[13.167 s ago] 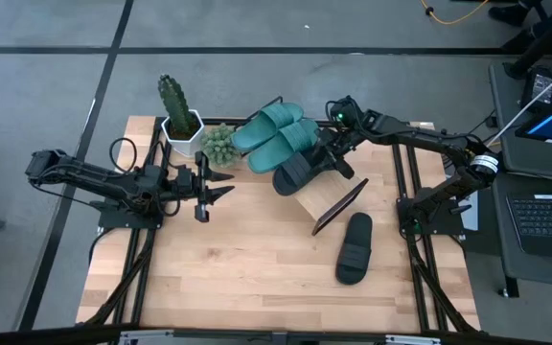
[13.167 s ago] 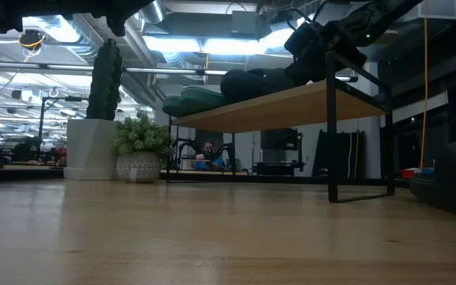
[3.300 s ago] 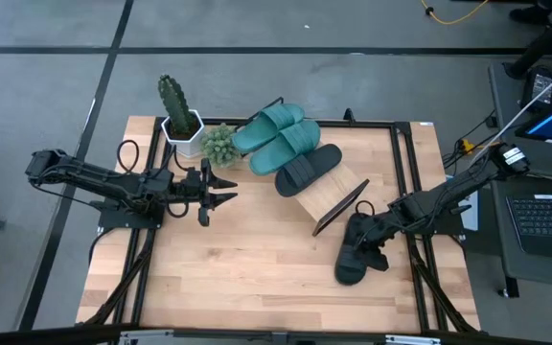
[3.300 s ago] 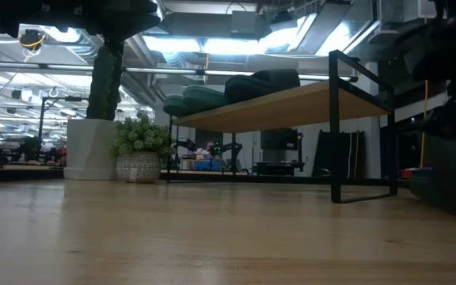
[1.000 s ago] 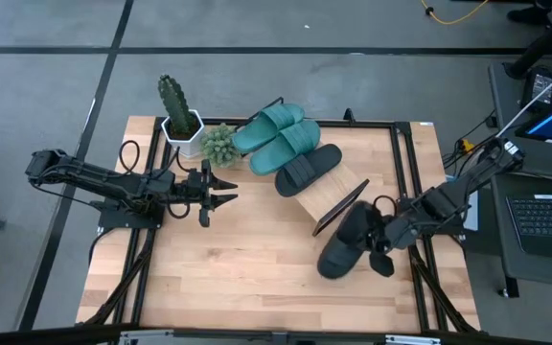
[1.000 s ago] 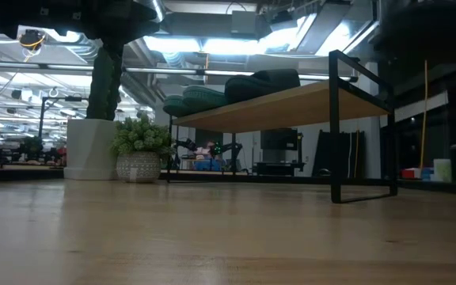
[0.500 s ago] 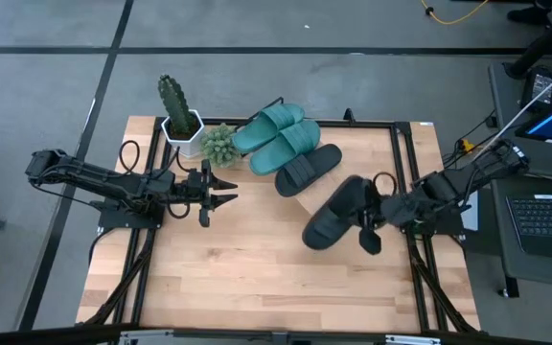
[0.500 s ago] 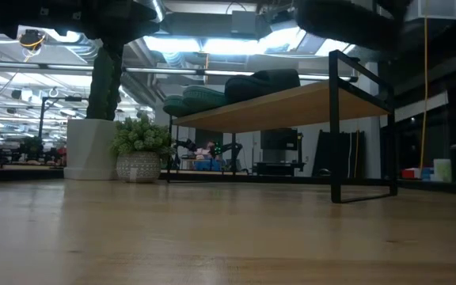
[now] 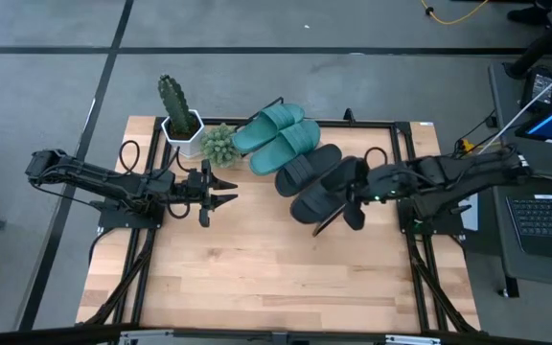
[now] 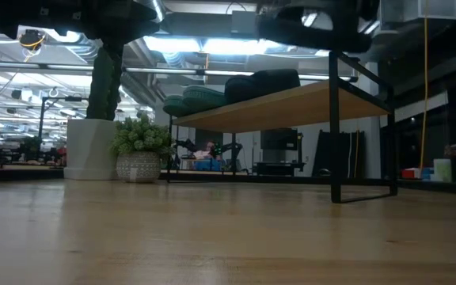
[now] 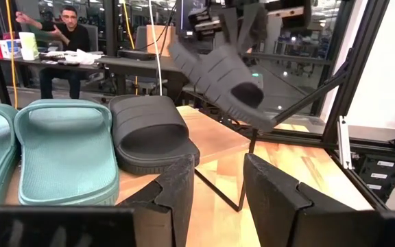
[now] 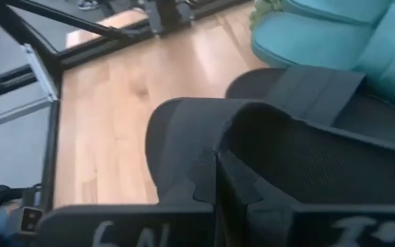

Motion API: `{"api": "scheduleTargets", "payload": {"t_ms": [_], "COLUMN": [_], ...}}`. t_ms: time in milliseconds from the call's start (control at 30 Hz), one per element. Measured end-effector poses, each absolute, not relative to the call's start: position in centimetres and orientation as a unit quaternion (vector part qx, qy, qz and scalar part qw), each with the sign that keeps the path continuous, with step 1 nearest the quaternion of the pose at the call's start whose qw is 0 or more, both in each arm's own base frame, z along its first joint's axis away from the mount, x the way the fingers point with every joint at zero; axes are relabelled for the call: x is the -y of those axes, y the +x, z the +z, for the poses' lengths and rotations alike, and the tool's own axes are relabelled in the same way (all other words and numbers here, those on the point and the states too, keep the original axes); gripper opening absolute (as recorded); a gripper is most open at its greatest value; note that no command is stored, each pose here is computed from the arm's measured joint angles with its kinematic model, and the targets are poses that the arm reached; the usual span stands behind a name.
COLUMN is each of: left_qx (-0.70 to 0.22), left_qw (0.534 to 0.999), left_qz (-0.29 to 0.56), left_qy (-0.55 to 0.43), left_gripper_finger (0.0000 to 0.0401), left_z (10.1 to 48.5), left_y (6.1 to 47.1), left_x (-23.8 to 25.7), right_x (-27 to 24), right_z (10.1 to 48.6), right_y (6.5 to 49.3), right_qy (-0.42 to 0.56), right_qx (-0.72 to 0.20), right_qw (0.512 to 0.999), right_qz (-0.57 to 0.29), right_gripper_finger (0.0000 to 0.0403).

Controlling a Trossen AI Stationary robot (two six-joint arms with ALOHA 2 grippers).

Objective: Pick and place slides into the shelf
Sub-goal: Put the black slides on the shelf

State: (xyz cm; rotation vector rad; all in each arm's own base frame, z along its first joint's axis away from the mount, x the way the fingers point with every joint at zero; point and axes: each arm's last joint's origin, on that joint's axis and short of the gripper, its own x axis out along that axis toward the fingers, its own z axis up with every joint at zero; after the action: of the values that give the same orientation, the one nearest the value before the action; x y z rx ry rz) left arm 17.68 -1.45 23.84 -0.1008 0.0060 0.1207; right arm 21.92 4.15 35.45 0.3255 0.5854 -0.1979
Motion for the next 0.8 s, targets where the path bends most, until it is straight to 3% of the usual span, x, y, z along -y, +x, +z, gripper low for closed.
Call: {"api": "scheduleTargets", "payload": {"t_ms": [800], "left_qx": [-0.003], "left_qw": [0.997], "left_qz": [0.060], "left_qy": [-0.050], "left_gripper_finger": [0.0119], "left_z": [23.8], "left_y": [17.7], "left_x": [1.5], "right_x": [-2.4], "right_z": [33.6], "right_y": [24.8], "right_qy": [0.249], "right_qx": [-0.317], "right_qw": [0.908], "right_qz": [-0.114], "right_gripper_finger": [0.0002]}}
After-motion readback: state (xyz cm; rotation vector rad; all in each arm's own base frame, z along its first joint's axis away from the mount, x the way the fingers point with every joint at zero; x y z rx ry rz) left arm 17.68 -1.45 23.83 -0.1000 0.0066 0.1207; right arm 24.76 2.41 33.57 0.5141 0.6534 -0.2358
